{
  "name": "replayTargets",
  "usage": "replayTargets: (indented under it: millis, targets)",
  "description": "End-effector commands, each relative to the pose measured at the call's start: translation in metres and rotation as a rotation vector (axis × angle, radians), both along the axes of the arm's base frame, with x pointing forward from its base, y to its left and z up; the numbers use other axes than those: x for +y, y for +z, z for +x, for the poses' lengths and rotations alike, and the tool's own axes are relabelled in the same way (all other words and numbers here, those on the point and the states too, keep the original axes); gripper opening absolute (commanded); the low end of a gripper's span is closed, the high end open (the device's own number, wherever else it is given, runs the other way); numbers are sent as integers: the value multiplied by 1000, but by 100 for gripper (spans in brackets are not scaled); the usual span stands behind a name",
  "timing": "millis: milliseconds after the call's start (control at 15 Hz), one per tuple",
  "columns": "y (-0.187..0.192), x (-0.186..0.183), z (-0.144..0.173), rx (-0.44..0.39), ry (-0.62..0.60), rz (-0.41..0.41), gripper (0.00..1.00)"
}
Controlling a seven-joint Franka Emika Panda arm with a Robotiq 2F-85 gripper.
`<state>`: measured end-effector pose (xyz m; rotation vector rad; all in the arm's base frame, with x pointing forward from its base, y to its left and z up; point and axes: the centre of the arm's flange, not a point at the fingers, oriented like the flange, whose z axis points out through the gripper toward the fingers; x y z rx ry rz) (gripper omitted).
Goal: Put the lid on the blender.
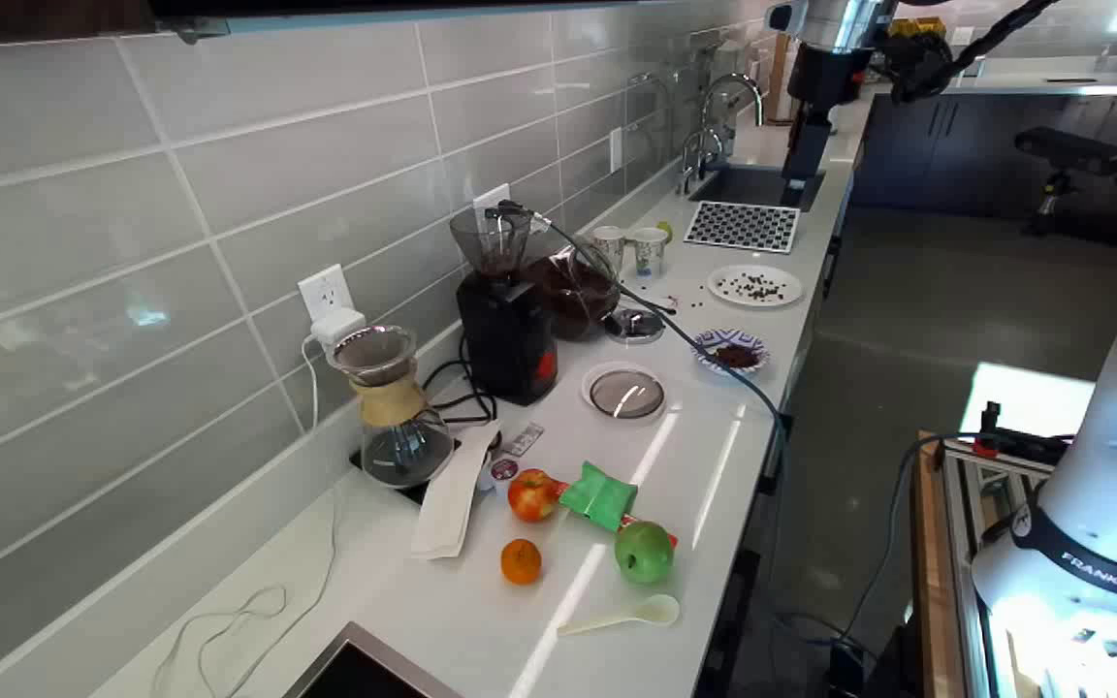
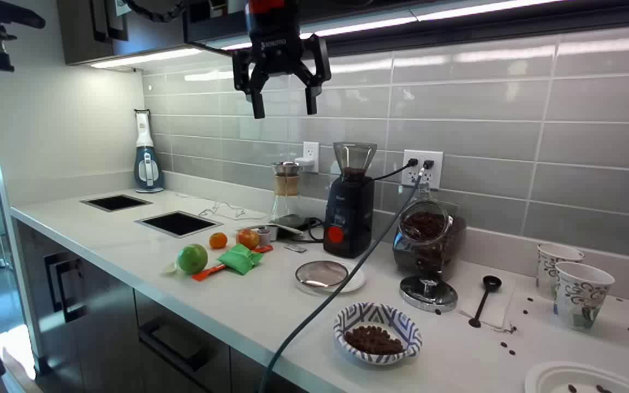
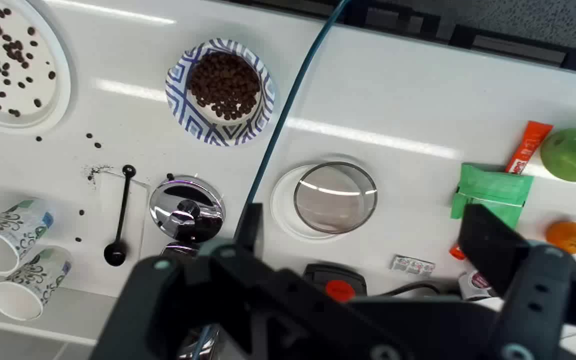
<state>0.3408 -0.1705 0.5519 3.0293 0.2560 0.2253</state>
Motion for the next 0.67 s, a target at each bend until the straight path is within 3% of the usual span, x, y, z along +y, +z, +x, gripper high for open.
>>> replayTargets:
  millis: [0, 400, 600]
  targets:
    - [0, 0, 0, 0, 0, 0, 100]
    - [0, 0, 0, 0, 0, 0, 100]
    - [-50, 6, 34, -21, 139, 97, 100]
